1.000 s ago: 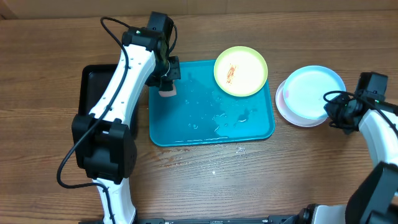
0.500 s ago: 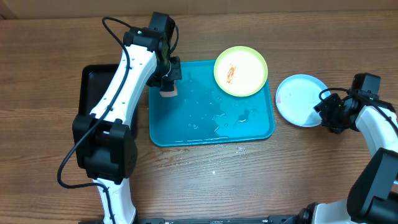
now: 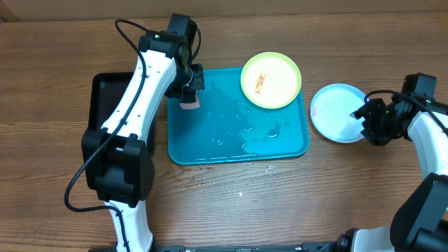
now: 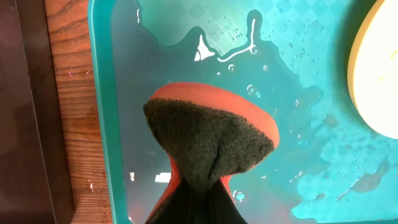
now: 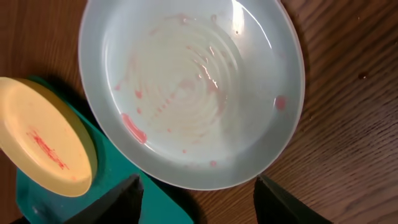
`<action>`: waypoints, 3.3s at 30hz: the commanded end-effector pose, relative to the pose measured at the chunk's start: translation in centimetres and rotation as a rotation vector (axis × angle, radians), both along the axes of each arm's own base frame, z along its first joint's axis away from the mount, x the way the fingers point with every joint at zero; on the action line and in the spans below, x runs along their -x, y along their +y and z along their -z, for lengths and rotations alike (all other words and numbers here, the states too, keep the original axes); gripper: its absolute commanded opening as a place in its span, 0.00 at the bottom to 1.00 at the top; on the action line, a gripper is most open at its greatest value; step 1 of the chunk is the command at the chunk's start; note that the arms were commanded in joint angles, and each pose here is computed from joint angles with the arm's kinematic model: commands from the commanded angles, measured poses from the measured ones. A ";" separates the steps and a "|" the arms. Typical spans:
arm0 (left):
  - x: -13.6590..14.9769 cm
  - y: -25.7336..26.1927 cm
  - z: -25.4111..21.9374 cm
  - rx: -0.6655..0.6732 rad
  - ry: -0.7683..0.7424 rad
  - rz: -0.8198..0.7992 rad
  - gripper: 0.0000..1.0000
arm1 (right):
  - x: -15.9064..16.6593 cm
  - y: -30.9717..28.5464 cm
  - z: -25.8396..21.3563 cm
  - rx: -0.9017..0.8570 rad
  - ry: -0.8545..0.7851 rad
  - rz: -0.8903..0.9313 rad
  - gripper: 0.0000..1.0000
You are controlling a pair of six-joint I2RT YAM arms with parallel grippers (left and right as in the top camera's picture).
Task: Clean dirty plates on tray and stack at the side
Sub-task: 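Lower the light blue plate onto the white plate and release, then move the right gripper to the yellow plate and grip its rim, then bring the sponge in the left gripper down onto the yellow plate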
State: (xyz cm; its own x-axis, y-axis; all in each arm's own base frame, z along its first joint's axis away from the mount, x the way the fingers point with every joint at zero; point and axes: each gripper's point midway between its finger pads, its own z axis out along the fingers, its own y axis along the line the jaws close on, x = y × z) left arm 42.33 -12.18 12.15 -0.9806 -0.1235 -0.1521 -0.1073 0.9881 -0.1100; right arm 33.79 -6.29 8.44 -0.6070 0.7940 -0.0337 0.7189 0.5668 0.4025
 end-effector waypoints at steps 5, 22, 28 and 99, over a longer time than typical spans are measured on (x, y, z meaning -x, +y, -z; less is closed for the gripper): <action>0.5 -0.4 0.1 0.006 0.017 0.010 0.04 | -1.3 1.8 -2.4 0.025 -0.073 -0.075 0.63; 0.5 -0.4 0.1 0.006 0.014 0.011 0.04 | -3.3 7.6 -5.0 0.094 -0.141 -0.299 0.78; 0.4 -0.4 0.0 0.007 0.010 0.011 0.04 | -5.2 11.2 -5.0 0.143 -0.200 -0.362 0.72; -0.1 -0.9 0.0 0.000 -0.015 0.021 0.04 | -6.6 23.8 8.9 0.250 -0.171 -0.908 0.34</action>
